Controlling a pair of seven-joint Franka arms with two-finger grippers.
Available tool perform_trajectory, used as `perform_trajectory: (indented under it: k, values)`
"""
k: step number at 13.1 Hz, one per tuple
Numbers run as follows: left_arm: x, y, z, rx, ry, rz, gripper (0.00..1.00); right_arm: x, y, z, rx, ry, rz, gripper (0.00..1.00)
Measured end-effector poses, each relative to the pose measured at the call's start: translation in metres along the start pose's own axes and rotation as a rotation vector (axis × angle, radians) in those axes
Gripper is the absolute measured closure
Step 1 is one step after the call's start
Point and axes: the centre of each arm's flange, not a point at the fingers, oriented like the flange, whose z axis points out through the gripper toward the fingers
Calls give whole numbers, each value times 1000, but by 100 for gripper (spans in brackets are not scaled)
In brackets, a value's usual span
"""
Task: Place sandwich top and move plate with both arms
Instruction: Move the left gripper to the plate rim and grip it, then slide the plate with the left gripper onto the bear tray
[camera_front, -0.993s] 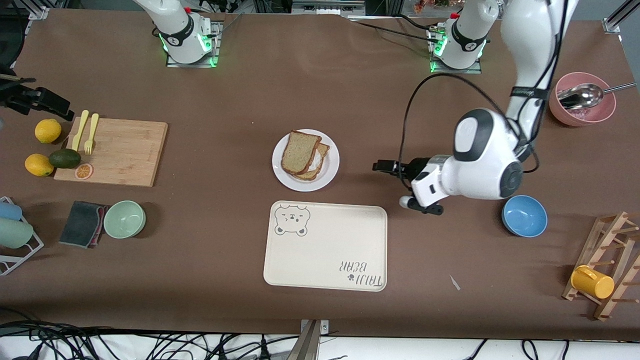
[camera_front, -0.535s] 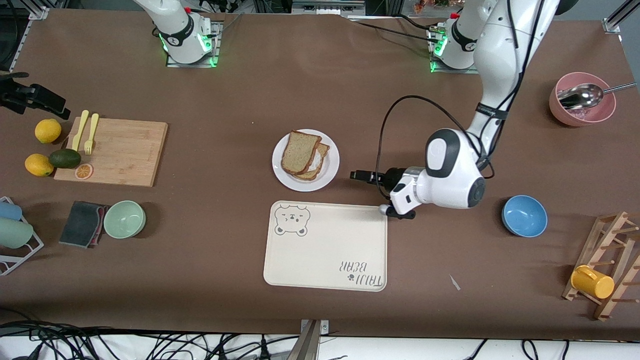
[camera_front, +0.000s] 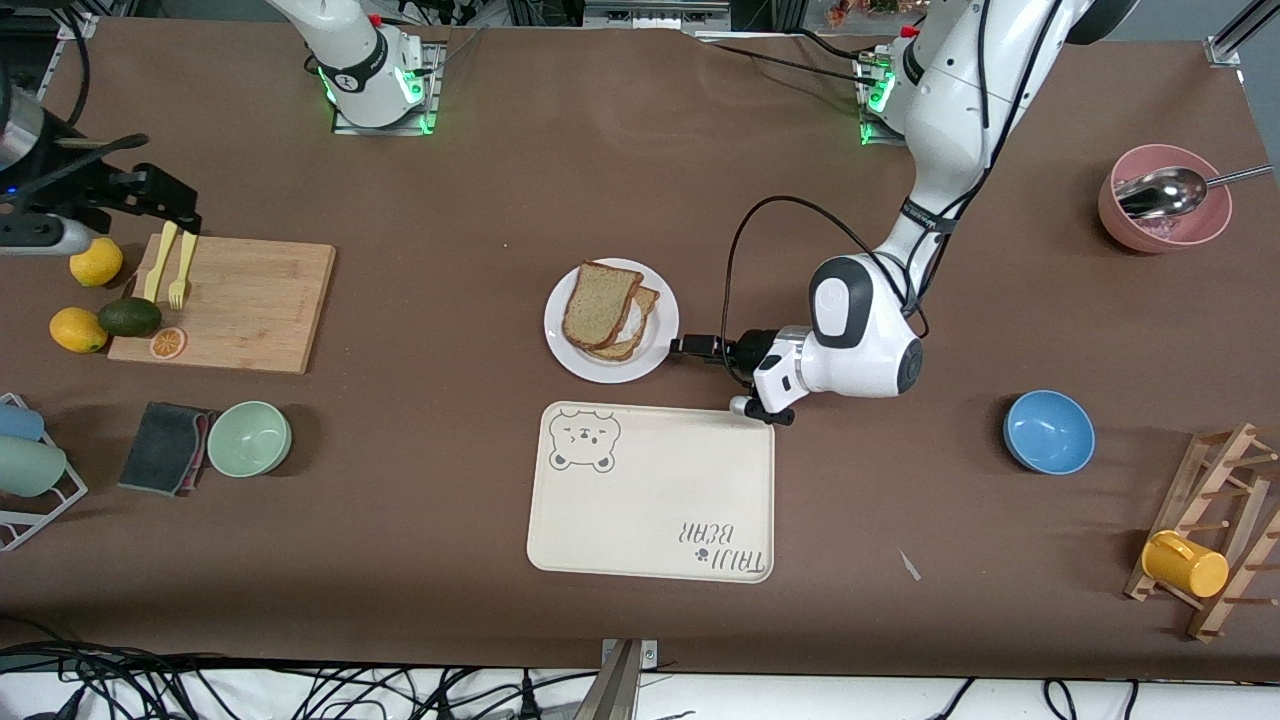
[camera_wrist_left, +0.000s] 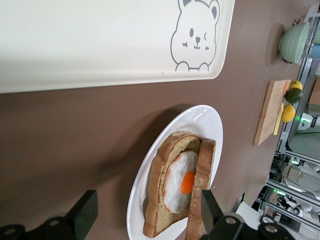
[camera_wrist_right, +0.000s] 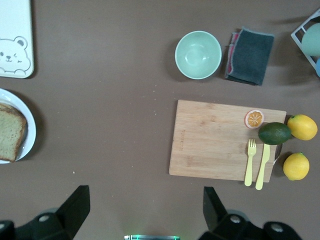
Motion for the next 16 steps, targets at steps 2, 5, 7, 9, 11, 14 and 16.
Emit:
perform_trajectory:
  k: [2, 5, 7, 9, 11, 14, 16]
  values:
    - [-3, -9, 11, -47, 10, 25, 13, -4, -5, -5, -1, 6, -9, 0]
    - [-10, -16, 31, -76, 12, 62, 23, -3, 3, -2, 0, 6, 5, 0]
    - [-16, -21, 44, -84, 8, 119, 30, -2, 4, -1, 1, 7, 8, 0]
    - [-19, -27, 51, -93, 10, 139, 45, -2, 4, -1, 1, 8, 8, 0]
    - [-20, -31, 53, -92, 6, 146, 47, -2, 4, 2, 0, 2, 8, 0]
    - [-20, -33, 57, -72, 19, 176, 57, -2, 5, 8, 0, -11, 10, 0]
    - [-22, -35, 64, -61, 16, 186, 63, -2, 7, 8, 0, -11, 13, 0]
